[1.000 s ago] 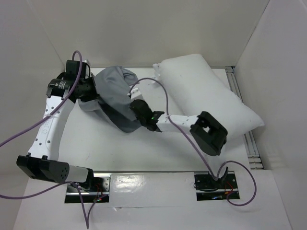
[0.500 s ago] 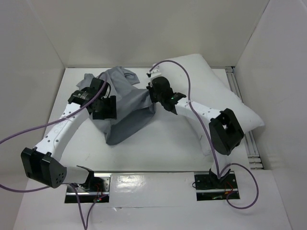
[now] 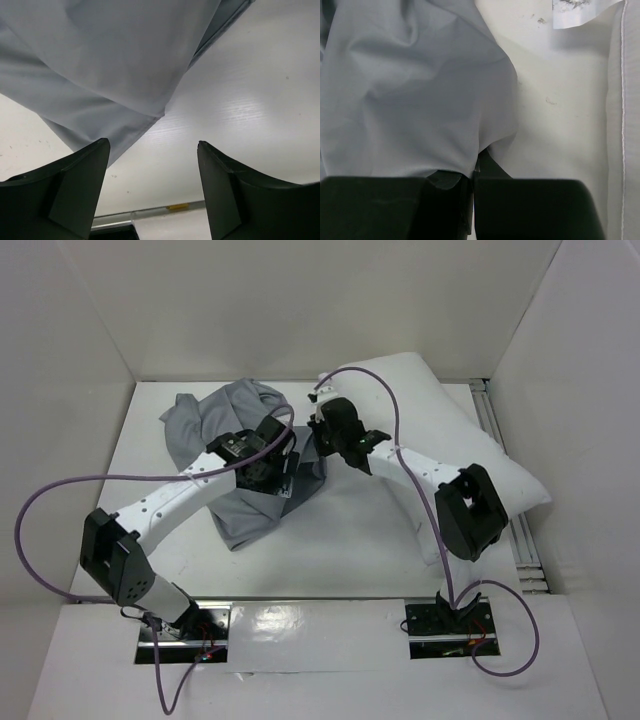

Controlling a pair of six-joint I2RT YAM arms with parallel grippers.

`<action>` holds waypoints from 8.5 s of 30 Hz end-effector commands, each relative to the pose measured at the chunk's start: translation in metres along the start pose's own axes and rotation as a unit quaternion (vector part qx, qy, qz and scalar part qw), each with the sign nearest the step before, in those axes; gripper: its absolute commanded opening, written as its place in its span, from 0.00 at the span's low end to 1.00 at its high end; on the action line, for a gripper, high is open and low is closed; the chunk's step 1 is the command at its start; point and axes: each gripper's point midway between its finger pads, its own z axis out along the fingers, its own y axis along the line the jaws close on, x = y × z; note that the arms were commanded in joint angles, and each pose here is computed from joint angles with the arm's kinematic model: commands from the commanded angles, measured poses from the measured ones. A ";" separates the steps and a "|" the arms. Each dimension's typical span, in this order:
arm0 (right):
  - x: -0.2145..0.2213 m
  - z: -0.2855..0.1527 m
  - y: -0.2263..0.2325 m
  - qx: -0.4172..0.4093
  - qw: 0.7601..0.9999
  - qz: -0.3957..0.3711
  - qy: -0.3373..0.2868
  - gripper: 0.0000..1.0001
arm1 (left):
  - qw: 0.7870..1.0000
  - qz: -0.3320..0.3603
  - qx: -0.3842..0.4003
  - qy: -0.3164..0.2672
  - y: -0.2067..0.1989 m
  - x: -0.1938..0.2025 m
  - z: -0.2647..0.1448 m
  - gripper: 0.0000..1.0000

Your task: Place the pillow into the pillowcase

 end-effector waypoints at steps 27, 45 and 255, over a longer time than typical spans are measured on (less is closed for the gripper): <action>-0.025 -0.029 -0.004 -0.045 0.998 0.039 -0.018 0.00 | 0.962 -0.204 -0.120 -0.132 0.063 -0.081 -0.001 0.00; 0.043 -0.092 0.033 -0.074 0.994 0.008 0.075 0.80 | 0.921 -0.323 -0.193 -0.098 0.142 0.048 -0.076 0.00; 0.063 0.025 -0.050 0.173 0.926 0.296 0.162 0.10 | 0.964 -0.243 0.057 -0.089 0.105 -0.095 -0.015 0.00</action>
